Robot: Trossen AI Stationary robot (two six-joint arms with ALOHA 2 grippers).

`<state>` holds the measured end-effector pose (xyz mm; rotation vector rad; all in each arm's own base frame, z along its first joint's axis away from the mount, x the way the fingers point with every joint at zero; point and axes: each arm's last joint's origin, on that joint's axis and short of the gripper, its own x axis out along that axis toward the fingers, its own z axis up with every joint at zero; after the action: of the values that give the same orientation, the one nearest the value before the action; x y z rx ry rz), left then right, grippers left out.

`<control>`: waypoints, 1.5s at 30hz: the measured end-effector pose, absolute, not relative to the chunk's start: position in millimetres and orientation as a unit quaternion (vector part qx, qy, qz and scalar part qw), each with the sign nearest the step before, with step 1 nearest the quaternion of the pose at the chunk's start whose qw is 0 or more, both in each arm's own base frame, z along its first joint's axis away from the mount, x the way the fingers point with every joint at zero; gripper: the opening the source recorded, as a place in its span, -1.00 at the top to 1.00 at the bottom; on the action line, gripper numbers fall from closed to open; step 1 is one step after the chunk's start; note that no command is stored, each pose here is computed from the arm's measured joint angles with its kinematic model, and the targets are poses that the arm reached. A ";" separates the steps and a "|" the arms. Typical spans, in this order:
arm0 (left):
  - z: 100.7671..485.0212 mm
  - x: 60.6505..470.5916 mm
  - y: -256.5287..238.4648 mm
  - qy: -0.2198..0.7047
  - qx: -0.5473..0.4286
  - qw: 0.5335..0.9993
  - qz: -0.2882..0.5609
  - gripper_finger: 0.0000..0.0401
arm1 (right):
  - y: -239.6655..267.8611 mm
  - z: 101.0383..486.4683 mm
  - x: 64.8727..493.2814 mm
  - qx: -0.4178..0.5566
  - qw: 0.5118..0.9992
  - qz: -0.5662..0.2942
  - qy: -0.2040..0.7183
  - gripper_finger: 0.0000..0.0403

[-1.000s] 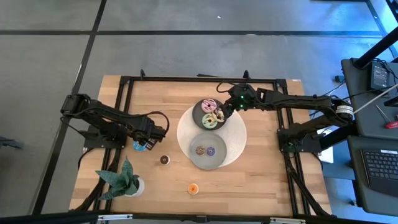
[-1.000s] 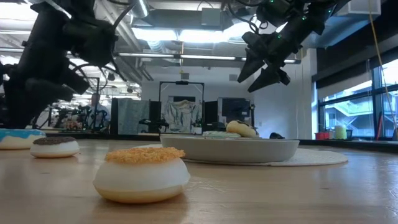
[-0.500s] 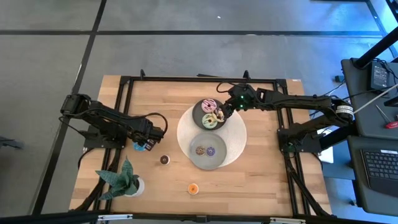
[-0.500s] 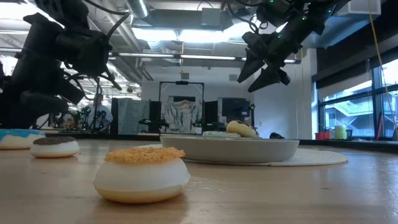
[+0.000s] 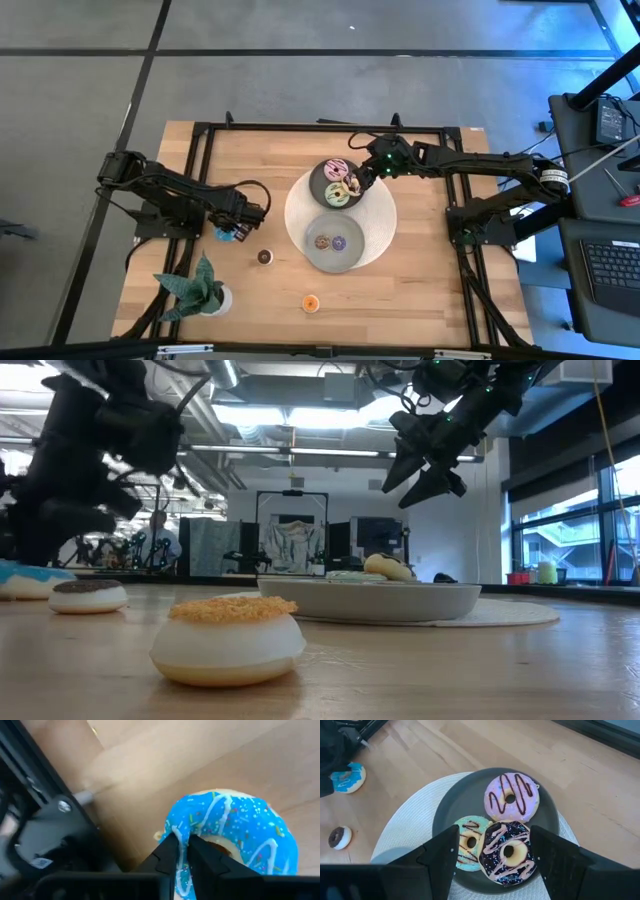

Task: Pick & Place donuts
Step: Put the big blue donut on the black plate

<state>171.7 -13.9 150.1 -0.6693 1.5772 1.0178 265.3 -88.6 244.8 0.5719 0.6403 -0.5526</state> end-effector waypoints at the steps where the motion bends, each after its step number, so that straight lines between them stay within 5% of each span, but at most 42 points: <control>1: 154.6 174.0 -13.5 0.658 -0.278 0.551 0.432 0.83 | -88.5 244.8 265.3 0.274 0.873 -0.264 0.306 -0.21; 11: 223.6 204.2 3.5 0.526 -0.238 0.693 0.432 0.86 | -88.6 244.6 265.1 0.274 0.872 -0.265 0.308 -0.21; 21: 259.7 266.1 38.7 0.315 -0.244 0.875 0.276 0.87 | -89.9 244.6 264.5 0.277 0.870 -0.268 0.306 -0.21; 32: 202.8 317.9 90.6 0.305 -0.233 0.895 0.228 0.89 | -89.4 246.6 262.8 0.294 0.866 -0.273 0.301 -0.21; 45: 154.2 327.7 125.9 0.330 -0.266 0.875 0.233 0.89 | -89.4 245.6 261.8 0.297 0.862 -0.276 0.306 -0.21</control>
<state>327.7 125.9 154.2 -0.5560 0.6883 0.4871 261.8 -89.4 245.6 0.6237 0.6413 -0.5780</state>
